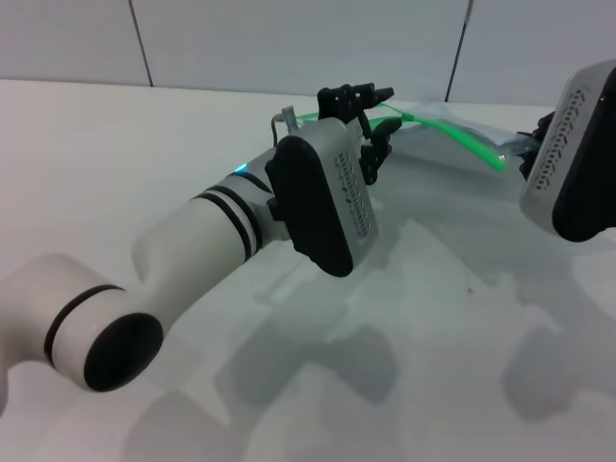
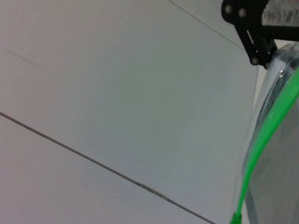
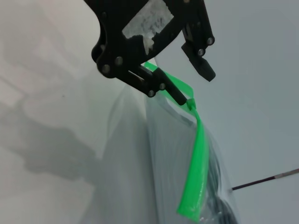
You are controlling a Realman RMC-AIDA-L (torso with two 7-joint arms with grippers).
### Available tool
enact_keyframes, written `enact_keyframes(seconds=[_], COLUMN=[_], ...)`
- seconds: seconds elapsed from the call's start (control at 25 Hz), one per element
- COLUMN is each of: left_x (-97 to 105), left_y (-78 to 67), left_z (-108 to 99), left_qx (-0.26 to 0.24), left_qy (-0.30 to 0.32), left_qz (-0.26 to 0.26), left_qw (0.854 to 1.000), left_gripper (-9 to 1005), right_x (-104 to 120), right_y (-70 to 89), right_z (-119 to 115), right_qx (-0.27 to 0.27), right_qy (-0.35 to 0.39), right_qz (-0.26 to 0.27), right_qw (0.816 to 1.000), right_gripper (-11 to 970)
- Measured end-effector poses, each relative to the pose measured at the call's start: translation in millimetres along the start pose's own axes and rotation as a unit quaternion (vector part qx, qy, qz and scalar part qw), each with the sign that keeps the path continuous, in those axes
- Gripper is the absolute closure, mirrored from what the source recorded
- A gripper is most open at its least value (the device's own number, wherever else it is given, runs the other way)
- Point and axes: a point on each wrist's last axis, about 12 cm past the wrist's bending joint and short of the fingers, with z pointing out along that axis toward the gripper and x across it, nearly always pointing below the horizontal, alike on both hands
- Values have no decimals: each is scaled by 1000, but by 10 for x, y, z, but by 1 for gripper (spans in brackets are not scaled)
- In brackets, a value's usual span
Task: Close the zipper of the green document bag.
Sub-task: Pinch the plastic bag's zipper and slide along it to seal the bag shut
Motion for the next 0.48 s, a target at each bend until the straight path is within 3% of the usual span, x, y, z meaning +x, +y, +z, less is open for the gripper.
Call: enact_keyframes(seconds=[0.08, 0.48], left_x=[-8, -57], left_y=[-31, -110], left_z=[-11, -33], left_qx=[5, 14], left_qy=[-1, -9], left_qz=[2, 16], left_qw=[1000, 1000], left_gripper=[671, 671], right_x=[5, 1], right_y=[-1, -9], right_z=[2, 5], right_qx=[0, 1], right_qy=[1, 1], right_qz=[0, -1], right_qw=[1000, 1000], right_gripper=[834, 832])
